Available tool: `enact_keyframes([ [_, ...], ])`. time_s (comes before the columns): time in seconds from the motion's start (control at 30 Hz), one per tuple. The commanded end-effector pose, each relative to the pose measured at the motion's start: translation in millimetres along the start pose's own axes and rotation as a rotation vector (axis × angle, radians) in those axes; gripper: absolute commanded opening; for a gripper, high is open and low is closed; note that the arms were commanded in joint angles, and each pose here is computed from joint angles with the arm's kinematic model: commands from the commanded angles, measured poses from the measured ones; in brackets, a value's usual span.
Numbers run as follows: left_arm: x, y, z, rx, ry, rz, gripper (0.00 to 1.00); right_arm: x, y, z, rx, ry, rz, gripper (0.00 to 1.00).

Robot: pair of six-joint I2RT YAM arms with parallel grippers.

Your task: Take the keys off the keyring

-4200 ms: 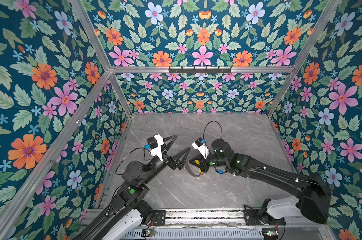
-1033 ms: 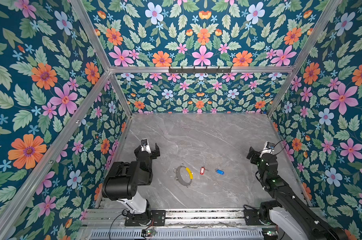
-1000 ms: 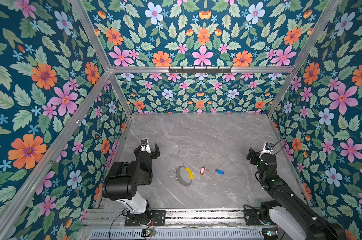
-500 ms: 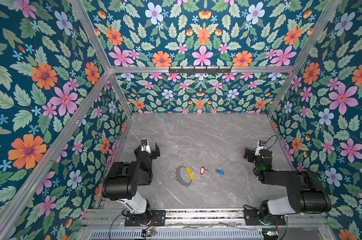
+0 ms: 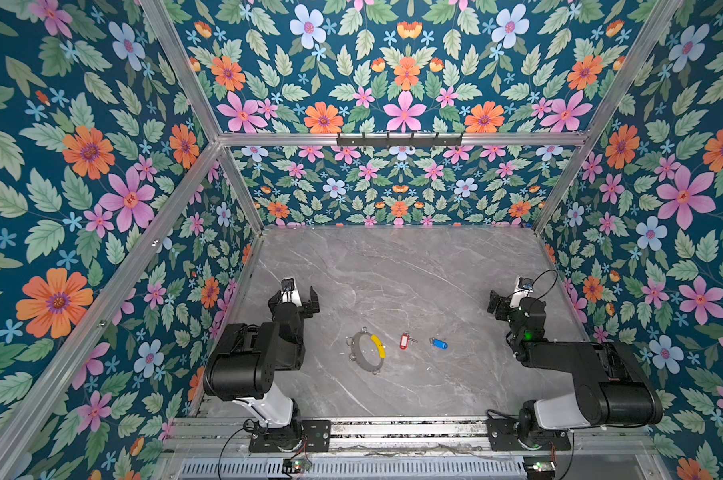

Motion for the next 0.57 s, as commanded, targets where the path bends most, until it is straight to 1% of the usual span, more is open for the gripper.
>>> enact_keyframes([
  [0.0,-0.7,5.8,-0.2,0.008,-0.002,-0.026,1.0,0.0,5.3,1.8,0.002,0.01,-0.016,0.99],
  [0.53,-0.6,5.3,-0.3,0.007,-0.001,-0.024,1.0,-0.1,5.2,1.6,0.002,0.01,-0.018,0.99],
])
Point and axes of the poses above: each gripper's point midway between its finger pads, its own x axis back along the fingers, its own z axis along the line the jaws close on, y = z × x, the point moved 3 cm from there along x, back along the fingers, and after that the axes turned 4 degrees about x, right-handed, at the moved point
